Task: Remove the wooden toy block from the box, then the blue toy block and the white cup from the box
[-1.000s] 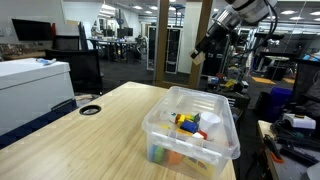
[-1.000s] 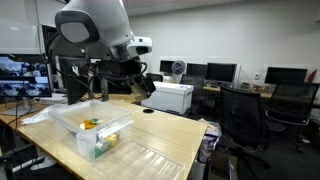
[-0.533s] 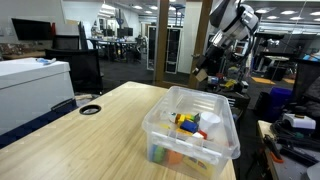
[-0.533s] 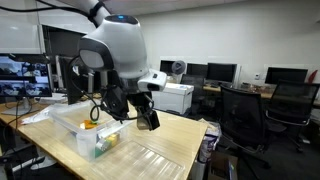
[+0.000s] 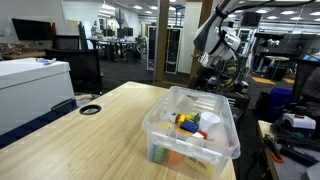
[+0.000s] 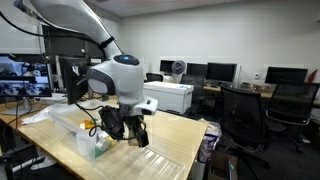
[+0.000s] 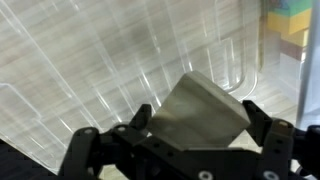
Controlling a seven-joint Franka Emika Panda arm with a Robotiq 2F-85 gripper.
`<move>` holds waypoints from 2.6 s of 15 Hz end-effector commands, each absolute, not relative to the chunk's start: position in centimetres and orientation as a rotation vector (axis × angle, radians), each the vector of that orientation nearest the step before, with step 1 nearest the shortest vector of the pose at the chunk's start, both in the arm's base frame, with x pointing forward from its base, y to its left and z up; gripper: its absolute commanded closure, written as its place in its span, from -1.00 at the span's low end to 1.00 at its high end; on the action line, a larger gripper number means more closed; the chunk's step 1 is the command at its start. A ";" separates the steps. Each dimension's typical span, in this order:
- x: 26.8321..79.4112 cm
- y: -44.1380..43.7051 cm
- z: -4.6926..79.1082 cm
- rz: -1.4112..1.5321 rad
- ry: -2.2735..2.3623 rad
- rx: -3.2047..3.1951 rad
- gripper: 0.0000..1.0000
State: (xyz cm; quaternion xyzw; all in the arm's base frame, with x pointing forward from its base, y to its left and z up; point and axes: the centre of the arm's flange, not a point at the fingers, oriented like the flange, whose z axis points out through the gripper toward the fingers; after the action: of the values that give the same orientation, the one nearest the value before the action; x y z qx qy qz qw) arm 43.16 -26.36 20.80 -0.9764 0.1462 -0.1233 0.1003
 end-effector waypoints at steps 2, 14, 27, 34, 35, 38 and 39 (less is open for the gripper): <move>40.0 -23.3 22.2 -0.473 0.361 -2.884 -1.00; 39.2 -26.1 29.9 -0.672 0.549 -2.803 -1.00; 41.7 -9.6 30.7 -0.550 -0.357 -2.879 -1.00; 41.4 -4.6 28.7 -0.408 -0.655 -2.857 -1.00; 41.3 -4.5 28.1 -0.379 -0.673 -2.857 -1.00; 42.6 -4.0 24.3 -0.241 -0.758 -2.860 -1.00; 43.5 -3.7 21.7 -0.149 -0.785 -2.857 -1.00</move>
State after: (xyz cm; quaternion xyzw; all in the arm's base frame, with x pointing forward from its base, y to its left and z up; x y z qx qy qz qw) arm 41.82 -4.03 24.37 -0.9619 -0.2437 -0.0837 0.0912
